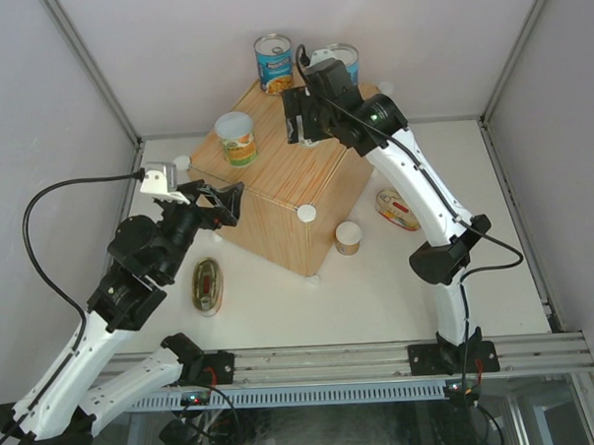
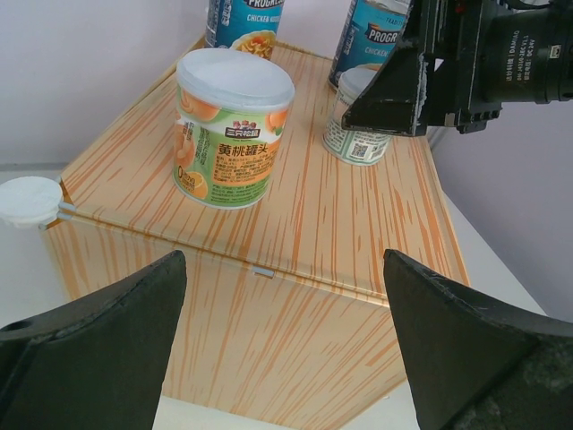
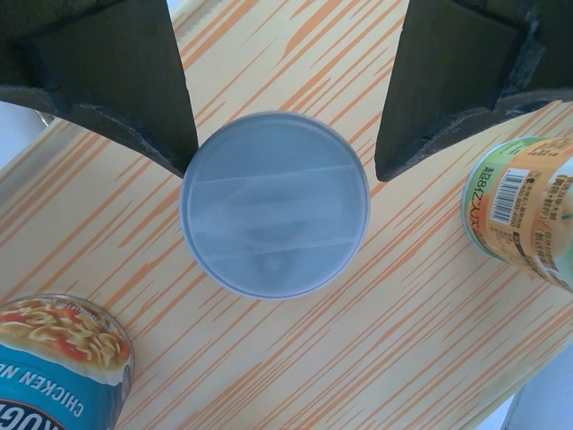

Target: Place and organize the canned foods onto the counter

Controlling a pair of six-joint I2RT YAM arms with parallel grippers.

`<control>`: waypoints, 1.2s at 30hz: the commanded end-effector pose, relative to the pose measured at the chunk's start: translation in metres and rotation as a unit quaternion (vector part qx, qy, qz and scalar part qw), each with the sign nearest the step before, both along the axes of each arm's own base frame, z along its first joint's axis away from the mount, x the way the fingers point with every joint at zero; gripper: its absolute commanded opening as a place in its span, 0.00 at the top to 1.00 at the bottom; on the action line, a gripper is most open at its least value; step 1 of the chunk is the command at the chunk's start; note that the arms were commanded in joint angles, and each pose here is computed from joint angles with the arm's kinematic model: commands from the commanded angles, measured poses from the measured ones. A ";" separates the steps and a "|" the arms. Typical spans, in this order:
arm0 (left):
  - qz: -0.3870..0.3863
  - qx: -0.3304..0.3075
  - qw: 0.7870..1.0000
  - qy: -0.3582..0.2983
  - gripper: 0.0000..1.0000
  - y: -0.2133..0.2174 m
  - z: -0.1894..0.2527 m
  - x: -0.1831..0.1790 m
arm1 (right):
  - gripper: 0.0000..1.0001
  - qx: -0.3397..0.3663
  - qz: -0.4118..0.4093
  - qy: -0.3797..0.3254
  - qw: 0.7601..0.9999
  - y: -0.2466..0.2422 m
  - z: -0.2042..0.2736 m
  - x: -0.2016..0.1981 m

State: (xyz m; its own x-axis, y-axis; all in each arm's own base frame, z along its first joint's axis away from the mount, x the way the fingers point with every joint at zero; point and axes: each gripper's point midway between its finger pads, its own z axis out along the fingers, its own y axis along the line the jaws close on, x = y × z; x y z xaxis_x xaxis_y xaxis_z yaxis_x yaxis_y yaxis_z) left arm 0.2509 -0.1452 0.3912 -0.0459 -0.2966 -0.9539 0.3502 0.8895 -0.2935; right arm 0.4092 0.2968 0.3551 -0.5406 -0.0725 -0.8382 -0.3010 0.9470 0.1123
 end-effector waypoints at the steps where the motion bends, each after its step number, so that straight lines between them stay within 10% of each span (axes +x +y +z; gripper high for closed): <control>1: -0.006 -0.021 0.999 -0.033 0.06 0.003 0.028 -0.005 | 0.22 0.040 -0.008 -0.056 0.998 -0.011 0.053 -0.015; 11: -0.006 -0.025 0.999 -0.032 0.06 0.003 0.029 -0.006 | 0.25 0.077 -0.019 -0.069 0.994 -0.026 0.072 -0.037; 18: -0.007 -0.025 0.999 -0.029 0.06 0.003 0.029 -0.006 | 0.71 0.116 -0.022 -0.053 0.992 -0.032 0.056 -0.039; 23: -0.004 -0.022 0.999 -0.029 0.06 0.005 0.028 -0.007 | 0.86 0.144 -0.022 -0.046 0.988 -0.030 0.047 -0.032; 36: 0.002 -0.011 1.000 -0.029 0.06 0.007 0.026 -0.005 | 0.89 0.153 -0.033 -0.030 0.987 -0.026 0.029 -0.006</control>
